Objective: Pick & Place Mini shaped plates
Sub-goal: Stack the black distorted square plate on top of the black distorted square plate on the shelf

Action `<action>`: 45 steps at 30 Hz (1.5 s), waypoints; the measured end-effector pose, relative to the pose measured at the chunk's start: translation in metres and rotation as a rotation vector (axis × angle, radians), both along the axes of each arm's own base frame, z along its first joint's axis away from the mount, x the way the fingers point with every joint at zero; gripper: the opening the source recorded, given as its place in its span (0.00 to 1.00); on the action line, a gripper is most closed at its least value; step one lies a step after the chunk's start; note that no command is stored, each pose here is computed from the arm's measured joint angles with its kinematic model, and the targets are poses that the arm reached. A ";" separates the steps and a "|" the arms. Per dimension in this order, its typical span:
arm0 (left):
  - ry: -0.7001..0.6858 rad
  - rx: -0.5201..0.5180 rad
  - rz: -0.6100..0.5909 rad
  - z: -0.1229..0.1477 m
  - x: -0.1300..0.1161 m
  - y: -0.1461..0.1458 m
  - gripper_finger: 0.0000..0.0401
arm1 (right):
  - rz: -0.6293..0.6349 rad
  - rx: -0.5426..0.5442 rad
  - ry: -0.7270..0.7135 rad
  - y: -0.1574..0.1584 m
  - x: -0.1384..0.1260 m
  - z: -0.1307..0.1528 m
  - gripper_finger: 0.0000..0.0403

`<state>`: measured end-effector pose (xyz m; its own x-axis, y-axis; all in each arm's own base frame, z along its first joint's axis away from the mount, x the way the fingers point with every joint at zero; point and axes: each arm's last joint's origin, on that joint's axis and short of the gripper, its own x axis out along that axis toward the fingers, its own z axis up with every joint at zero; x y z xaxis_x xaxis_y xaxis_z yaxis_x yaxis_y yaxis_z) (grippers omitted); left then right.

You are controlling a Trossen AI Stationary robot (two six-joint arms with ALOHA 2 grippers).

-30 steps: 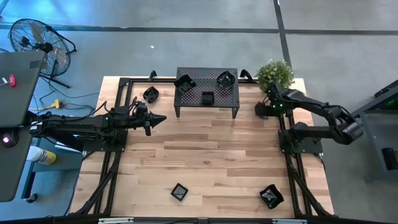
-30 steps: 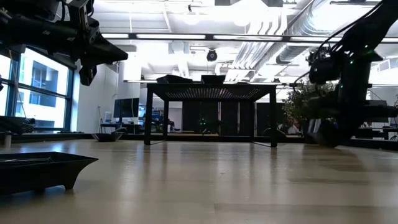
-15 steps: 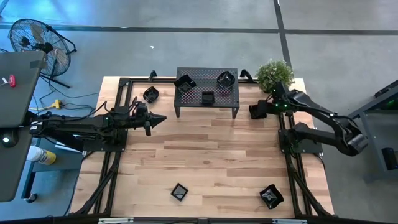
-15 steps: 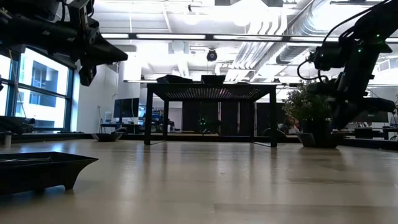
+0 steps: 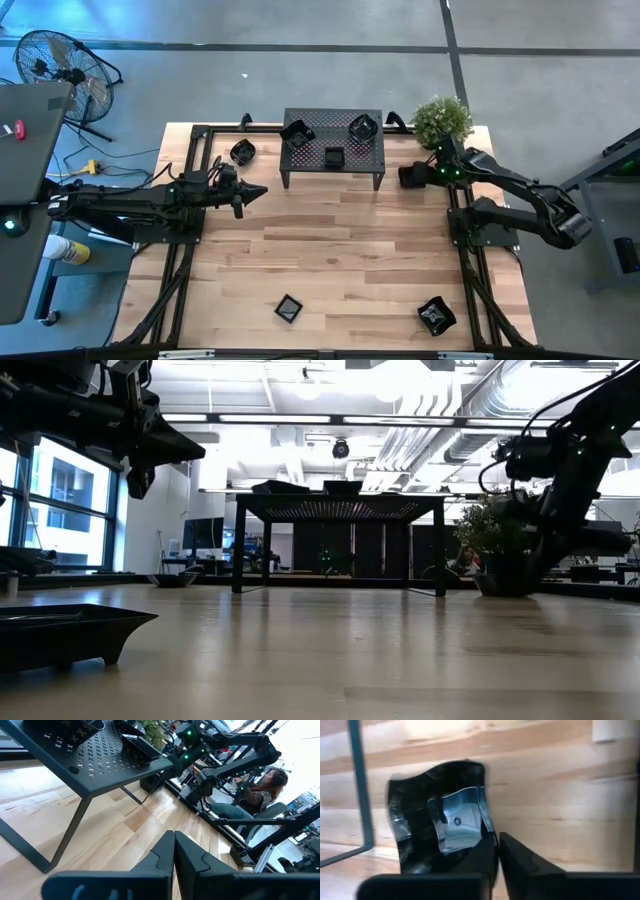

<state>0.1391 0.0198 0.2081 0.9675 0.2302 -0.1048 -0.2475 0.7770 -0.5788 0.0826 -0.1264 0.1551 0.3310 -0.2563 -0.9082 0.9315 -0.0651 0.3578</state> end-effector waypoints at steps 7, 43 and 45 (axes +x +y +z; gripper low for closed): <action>0.001 0.000 -0.001 0.000 0.000 0.000 0.00 | 0.007 -0.063 -0.055 0.001 0.000 0.024 0.01; 0.014 0.022 -0.005 -0.001 0.000 0.000 0.00 | -0.158 -0.086 -0.051 -0.003 0.021 -0.017 0.02; 0.014 0.022 -0.005 -0.001 0.000 0.000 0.00 | -0.160 -0.084 -0.045 -0.003 0.020 -0.017 0.02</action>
